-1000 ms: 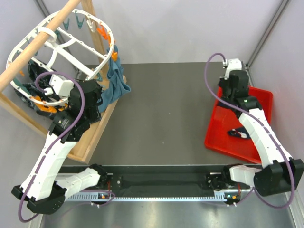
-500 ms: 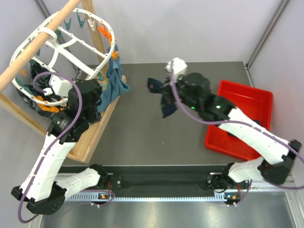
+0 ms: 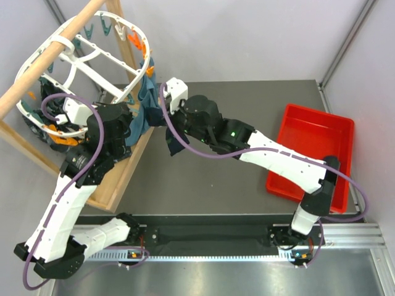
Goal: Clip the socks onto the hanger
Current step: Clamp the sock onto the hanger.
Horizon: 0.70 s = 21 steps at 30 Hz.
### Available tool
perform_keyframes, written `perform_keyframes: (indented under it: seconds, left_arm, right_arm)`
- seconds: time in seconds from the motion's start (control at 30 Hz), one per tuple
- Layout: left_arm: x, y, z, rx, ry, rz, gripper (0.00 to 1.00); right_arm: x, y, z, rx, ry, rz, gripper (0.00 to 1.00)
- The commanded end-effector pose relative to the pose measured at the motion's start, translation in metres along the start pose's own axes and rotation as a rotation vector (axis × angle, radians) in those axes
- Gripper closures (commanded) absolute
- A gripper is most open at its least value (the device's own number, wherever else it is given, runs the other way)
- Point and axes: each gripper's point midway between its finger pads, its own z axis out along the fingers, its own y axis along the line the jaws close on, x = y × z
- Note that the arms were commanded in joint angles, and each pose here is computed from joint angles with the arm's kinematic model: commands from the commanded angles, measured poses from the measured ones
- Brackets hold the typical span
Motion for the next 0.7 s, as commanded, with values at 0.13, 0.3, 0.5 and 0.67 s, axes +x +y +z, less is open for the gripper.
perform_keyframes:
  seconds: [0.13, 0.3, 0.5, 0.67]
  left_arm:
    - [0.029, 0.015, -0.004, -0.030, 0.127, 0.076, 1.00]
    - [0.030, 0.013, -0.004, -0.025, 0.133, 0.073, 1.00]
    - [0.029, 0.013, -0.005, -0.025, 0.129, 0.067, 1.00]
    - [0.032, 0.013, -0.003, -0.028, 0.134, 0.068, 1.00]
  right_arm:
    - [-0.043, 0.012, -0.003, -0.045, -0.094, 0.012, 1.00]
    - [-0.034, 0.018, -0.001, -0.070, -0.072, 0.012, 1.00]
    - [-0.027, 0.024, 0.003, -0.095, -0.051, 0.022, 1.00]
    - [-0.029, 0.033, 0.004, -0.128, -0.057, 0.036, 1.00]
